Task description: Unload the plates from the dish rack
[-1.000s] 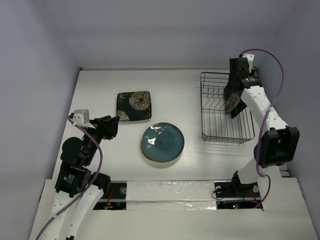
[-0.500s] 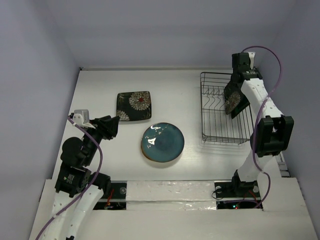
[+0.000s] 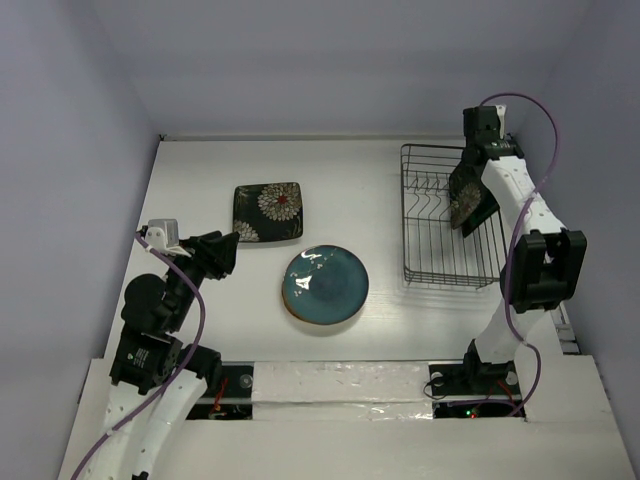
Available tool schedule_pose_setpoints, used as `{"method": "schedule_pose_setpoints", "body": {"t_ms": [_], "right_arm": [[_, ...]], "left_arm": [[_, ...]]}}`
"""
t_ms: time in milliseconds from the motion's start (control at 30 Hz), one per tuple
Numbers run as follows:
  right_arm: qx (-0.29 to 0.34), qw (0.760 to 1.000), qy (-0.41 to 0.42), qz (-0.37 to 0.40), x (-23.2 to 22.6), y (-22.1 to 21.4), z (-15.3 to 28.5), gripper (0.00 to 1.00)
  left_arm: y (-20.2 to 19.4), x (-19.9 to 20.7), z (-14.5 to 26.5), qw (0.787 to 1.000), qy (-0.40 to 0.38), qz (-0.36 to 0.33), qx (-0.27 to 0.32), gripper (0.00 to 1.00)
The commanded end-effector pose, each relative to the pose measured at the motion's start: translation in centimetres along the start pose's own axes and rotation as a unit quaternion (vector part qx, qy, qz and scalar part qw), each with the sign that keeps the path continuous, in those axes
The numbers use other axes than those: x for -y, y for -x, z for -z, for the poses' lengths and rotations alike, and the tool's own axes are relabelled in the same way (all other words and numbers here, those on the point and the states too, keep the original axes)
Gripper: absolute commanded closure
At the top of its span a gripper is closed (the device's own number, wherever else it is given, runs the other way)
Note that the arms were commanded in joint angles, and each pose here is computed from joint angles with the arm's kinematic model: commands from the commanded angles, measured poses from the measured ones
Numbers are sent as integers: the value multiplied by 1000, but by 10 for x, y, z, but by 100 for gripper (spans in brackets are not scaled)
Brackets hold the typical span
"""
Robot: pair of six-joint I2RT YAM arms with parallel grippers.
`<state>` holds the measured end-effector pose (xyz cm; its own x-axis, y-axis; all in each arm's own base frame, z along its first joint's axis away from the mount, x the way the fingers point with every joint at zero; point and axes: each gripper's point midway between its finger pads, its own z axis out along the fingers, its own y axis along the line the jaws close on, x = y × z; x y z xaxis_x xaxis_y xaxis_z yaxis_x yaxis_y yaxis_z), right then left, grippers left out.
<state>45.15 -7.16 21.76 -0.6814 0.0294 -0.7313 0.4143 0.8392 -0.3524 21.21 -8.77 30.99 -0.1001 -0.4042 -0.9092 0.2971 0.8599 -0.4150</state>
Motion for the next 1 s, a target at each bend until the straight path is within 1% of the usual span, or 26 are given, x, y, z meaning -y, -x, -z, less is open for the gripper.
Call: {"method": "schedule_pose_setpoints", "body": {"t_ms": [0,67,133,267,300,400,433,500,533,567,600,633,667,700,733,767,800,833,867,900,933,967], "right_arm": [[37,999,-5,-25,8,25,16,88],[64,998,-12,-23,16,37,33,97],[87,996,-18,-21,19,48,51,99],[147,989,-28,6,30,76,97,100],[163,986,-37,-3,39,85,112,100],[181,983,-43,5,47,93,134,100],[191,980,-48,-4,54,96,148,100],[204,978,-45,-16,59,99,162,100],[213,976,-35,-28,58,101,171,100],[223,973,-32,-46,68,103,182,100],[232,971,-21,-60,69,106,192,100],[241,967,10,-81,63,109,201,100],[256,961,29,-104,69,115,215,100],[268,955,57,-115,64,119,226,100],[278,942,122,-143,47,124,236,100],[295,926,169,-163,35,133,249,100],[297,917,205,-169,23,130,253,100],[295,894,285,-181,-7,129,270,100],[311,870,325,-203,-20,138,281,100],[295,864,354,-203,-43,127,277,100],[280,839,413,-216,-71,123,292,100],[291,814,444,-235,-84,130,304,100]], "left_arm": [[7,3,-4,1000,-8,-4,14,57],[7,4,-4,1000,-8,-4,14,57],[7,4,-4,1000,-8,-4,13,56],[6,4,-4,1000,-8,-4,13,56],[6,3,-5,1000,-7,-4,13,56],[6,3,-5,1000,-6,-3,12,56],[6,3,-5,1000,-6,-4,12,56],[5,3,-5,1000,-6,-3,10,56],[5,3,-5,1000,-6,-3,10,56],[5,3,-6,1000,-5,-3,10,56],[6,3,-5,1000,-5,-2,11,56],[5,2,-6,1000,-5,-3,10,56],[5,2,-6,1000,-4,-3,9,56],[6,2,-6,1000,-4,-2,11,56],[6,2,-6,1000,-4,-2,11,56],[6,2,-6,1000,-4,-2,11,56],[6,2,-6,1000,-4,-2,11,56],[6,2,-6,1000,-4,-2,11,56],[6,2,-6,1000,-4,-2,12,56],[6,2,-6,1000,-3,-2,11,56],[5,2,-6,1000,-3,-3,11,56],[5,1,-6,1000,-2,-2,10,56]]}}
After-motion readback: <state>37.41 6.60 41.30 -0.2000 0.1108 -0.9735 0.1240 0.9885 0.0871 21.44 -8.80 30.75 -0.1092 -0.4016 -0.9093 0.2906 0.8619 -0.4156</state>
